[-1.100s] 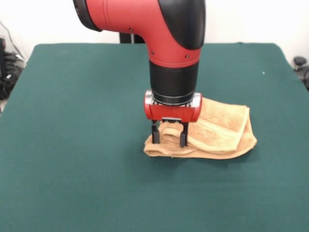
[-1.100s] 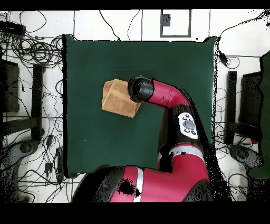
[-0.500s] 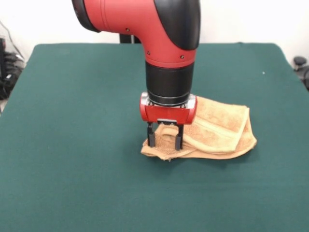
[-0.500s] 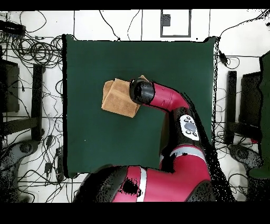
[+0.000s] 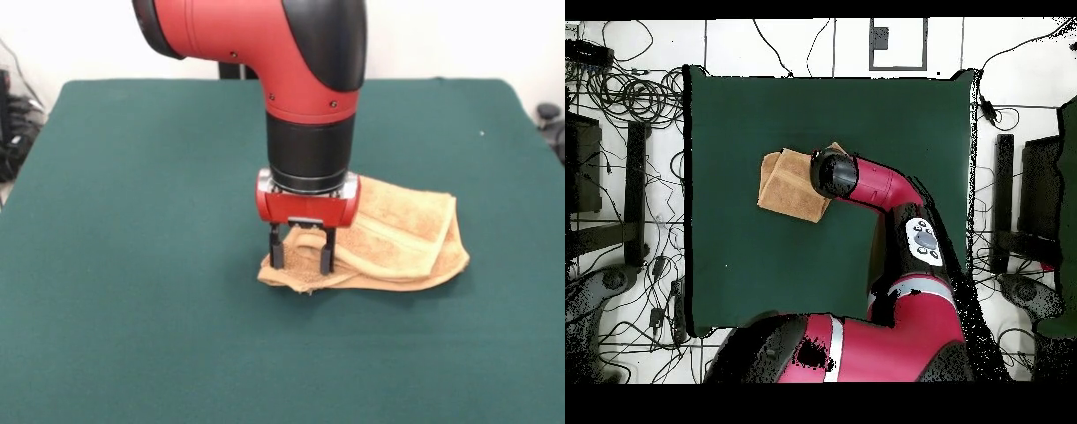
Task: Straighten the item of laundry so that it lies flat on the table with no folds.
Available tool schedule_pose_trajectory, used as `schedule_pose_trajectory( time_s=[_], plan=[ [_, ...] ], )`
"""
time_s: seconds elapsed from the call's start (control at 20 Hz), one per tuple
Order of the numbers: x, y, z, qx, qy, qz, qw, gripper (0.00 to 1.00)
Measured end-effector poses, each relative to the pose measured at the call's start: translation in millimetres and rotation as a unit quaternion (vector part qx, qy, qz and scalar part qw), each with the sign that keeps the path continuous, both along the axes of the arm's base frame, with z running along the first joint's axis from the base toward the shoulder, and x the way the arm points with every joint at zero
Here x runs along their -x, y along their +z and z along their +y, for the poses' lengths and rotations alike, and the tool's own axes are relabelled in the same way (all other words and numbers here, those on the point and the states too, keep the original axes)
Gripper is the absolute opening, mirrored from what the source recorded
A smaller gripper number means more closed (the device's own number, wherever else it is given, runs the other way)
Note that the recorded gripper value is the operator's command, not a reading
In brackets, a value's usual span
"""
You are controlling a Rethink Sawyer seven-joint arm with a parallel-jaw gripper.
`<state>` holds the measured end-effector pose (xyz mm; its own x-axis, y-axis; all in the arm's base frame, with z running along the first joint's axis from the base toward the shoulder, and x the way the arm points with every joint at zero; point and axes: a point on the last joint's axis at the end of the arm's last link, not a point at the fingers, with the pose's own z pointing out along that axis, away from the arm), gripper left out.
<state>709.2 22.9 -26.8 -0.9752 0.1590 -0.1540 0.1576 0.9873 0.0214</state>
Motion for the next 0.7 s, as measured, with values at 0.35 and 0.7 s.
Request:
schedule_pose_trajectory(
  time_s=[0.35,0.7],
  plan=[
    [-0.6,-0.1,-0.2,0.001,0.000,-0.004,1.0000,0.00],
    [-2.6,-0.1,-0.1,0.004,0.000,-0.015,0.9999,0.00]
  ],
)
